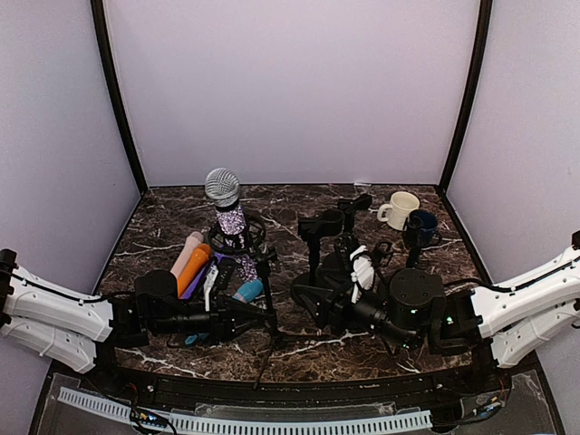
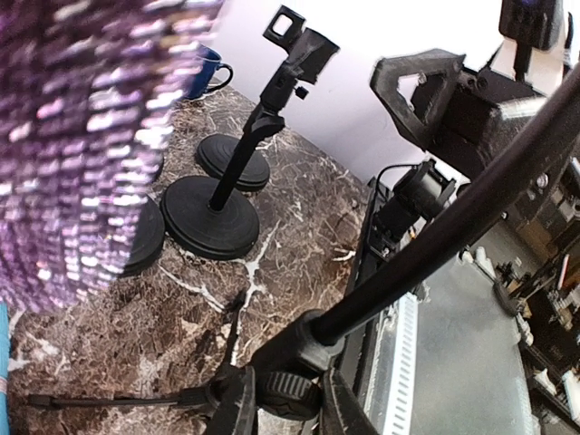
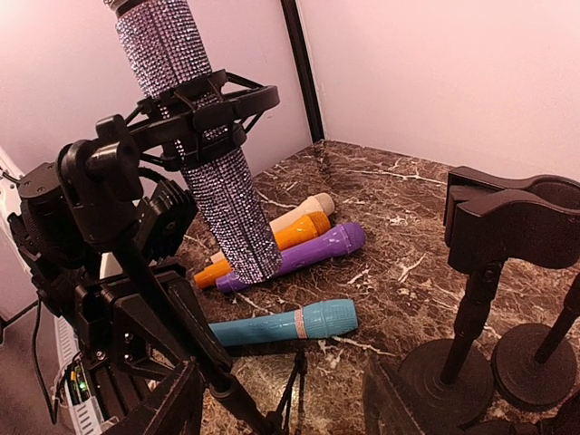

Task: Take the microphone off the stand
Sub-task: Unscrew the knob on the microphone stand.

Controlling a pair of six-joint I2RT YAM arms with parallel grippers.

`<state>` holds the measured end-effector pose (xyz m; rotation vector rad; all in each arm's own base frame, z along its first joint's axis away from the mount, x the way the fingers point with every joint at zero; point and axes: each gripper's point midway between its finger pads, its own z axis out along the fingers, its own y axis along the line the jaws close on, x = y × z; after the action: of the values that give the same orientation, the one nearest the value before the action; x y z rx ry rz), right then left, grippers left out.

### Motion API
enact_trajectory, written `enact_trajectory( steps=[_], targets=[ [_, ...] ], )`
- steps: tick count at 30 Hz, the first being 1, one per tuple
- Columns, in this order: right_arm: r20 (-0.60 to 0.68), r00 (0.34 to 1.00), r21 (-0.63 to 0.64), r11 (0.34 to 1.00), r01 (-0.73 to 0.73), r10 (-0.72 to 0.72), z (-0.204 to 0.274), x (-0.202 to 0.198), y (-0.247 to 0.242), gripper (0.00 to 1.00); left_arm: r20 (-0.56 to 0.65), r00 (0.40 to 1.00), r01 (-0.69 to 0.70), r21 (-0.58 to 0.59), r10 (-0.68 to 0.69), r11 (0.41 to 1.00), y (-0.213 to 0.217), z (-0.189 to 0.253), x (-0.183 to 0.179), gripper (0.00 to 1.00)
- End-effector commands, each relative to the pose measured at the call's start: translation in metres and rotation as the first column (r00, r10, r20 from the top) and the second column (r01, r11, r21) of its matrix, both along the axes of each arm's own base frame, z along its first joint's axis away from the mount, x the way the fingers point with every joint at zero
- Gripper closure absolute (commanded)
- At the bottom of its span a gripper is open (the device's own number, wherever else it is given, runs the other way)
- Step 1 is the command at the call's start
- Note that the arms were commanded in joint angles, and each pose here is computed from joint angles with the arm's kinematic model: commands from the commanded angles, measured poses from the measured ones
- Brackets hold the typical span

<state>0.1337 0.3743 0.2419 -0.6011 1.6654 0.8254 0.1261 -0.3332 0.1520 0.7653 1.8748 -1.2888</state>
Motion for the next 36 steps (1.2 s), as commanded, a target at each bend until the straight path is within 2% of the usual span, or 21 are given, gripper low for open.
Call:
enact_trajectory(
  steps=[1,17,36],
  targets=[
    [-0.003,1.0,0.066,0.998,0.001,0.0,0.016,0.001,0.004,0.39,-0.25,0.963,0.102,0.01,-0.096,0.995,0.004,-0.028,-0.035,0.9],
    [-0.018,1.0,0.074,0.997,-0.005,0.006,0.015,0.0,0.004,0.39,-0.411,0.909,0.057,-0.041,-0.069,0.998,0.005,-0.027,-0.038,0.9],
    [0.014,0.99,0.059,0.988,-0.14,0.139,0.023,-0.018,0.029,0.35,-0.466,0.885,-0.007,0.002,0.007,1.0,0.017,-0.054,-0.025,0.9]
  ],
)
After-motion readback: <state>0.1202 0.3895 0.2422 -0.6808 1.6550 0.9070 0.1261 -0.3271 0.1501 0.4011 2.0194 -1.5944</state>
